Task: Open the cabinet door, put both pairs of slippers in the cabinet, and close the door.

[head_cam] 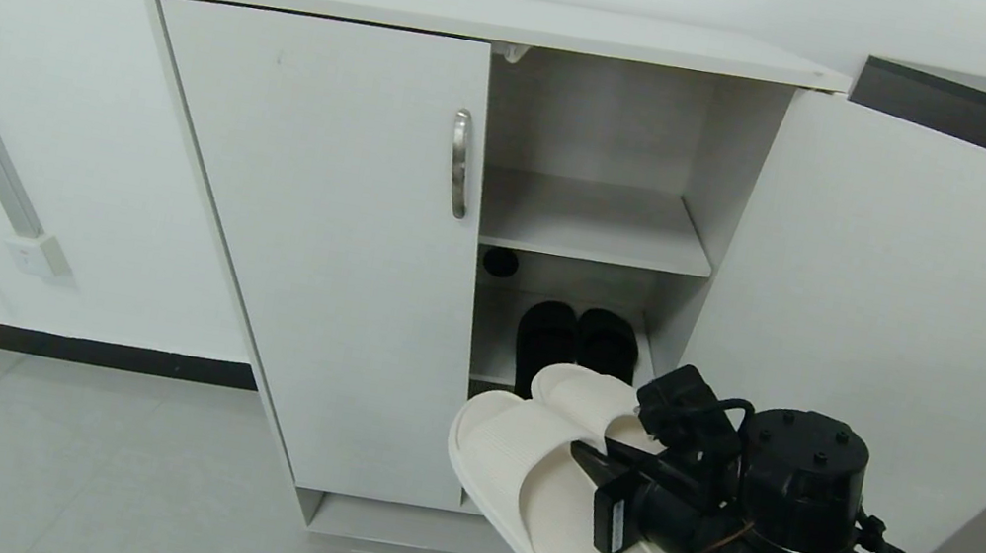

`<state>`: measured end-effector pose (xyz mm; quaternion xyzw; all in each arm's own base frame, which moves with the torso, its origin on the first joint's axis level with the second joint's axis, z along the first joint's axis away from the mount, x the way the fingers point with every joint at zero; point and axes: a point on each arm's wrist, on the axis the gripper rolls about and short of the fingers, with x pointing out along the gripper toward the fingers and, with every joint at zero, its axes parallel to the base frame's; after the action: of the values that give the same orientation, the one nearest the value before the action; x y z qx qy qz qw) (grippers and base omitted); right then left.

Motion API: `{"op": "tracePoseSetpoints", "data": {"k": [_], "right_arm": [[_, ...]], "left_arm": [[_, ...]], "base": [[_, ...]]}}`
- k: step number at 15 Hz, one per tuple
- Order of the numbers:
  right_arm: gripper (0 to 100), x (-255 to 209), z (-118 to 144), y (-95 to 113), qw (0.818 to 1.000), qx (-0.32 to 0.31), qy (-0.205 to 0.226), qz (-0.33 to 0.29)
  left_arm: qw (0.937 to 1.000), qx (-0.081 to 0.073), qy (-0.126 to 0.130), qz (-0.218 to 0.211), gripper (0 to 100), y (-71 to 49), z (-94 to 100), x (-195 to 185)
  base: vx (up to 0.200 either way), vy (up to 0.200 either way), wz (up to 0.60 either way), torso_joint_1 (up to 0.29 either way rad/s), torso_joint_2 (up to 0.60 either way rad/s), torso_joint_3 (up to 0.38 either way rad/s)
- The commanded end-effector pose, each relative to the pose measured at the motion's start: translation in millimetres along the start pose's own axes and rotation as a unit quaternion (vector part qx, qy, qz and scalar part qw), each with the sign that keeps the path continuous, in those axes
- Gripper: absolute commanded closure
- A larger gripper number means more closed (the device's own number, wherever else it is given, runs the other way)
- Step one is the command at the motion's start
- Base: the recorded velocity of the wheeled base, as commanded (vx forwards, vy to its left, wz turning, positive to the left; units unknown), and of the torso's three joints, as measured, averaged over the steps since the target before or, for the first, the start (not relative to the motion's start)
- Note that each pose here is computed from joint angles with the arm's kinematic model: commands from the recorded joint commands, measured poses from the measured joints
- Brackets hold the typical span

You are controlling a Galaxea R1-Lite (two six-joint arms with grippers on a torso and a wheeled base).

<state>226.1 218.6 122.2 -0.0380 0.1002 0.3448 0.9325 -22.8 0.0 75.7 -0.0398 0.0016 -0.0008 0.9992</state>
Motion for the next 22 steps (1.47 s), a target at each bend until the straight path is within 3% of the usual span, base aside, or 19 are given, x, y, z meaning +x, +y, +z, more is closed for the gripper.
{"op": "tracePoseSetpoints", "data": {"k": [1, 8, 9, 10, 11, 12, 14, 17, 20, 22], "right_arm": [[100, -2.4, -3.3, 0.8, 1.000, -0.001, -0.002, 0.001], [100, 5.0, -13.1, 0.6, 1.000, -0.001, 0.003, 0.000], [100, 8.1, -14.0, 1.7, 1.000, -0.002, 0.005, -0.011], [100, 16.3, -13.5, 15.9, 0.998, -0.003, 0.001, -0.067], [100, 19.1, -10.5, 21.4, 0.997, -0.004, -0.006, -0.071], [100, 25.0, -1.7, 23.3, 0.997, -0.003, -0.014, -0.075], [100, 38.9, 25.6, 22.3, 0.987, 0.008, 0.000, -0.163], [100, 49.1, 70.2, 33.2, 0.969, 0.051, -0.003, -0.240], [100, 52.2, 106.7, 36.1, 0.955, 0.060, -0.019, -0.291], [100, 50.6, 120.5, 40.4, 0.954, 0.061, -0.036, -0.291]], "left_arm": [[1.0000, 0.000, 0.000, 0.000, 100, 0.0, 0.0, 0.0], [1.0000, -0.001, 0.000, 0.002, 100, 0.1, 0.0, 0.0], [1.0000, -0.001, 0.000, 0.002, 100, 0.1, 0.0, 0.0], [1.0000, -0.002, 0.000, 0.002, 100, 0.1, 0.0, 0.0], [1.0000, 0.000, 0.000, 0.001, 100, 0.0, 0.0, 0.0], [1.0000, 0.001, 0.000, 0.001, 100, 0.1, 0.0, 0.0], [1.0000, 0.000, 0.000, 0.001, 100, 0.0, 0.0, 0.0], [1.0000, 0.000, 0.000, 0.001, 100, 0.0, 0.0, 0.0], [1.0000, 0.000, 0.000, 0.001, 100, 0.0, 0.0, 0.0], [1.0000, 0.000, 0.000, 0.001, 100, 0.0, 0.0, 0.0]], "base": [[0.000, 0.000, 0.00, 0.000, 0.00, 0.000], [0.000, 0.000, 0.00, 0.000, 0.00, 0.000], [0.000, 0.000, 0.00, 0.000, 0.00, 0.000], [0.000, 0.000, 0.00, 0.000, 0.00, 0.000], [0.000, 0.000, 0.00, 0.000, 0.00, 0.000], [0.000, 0.000, 0.00, 0.000, 0.00, 0.000], [0.000, 0.000, 0.00, 0.000, 0.00, 0.000], [0.000, 0.000, 0.00, 0.000, 0.00, 0.000], [0.000, 0.000, 0.00, 0.000, 0.00, 0.000], [0.000, 0.000, 0.00, 0.000, 0.00, 0.000]]}}
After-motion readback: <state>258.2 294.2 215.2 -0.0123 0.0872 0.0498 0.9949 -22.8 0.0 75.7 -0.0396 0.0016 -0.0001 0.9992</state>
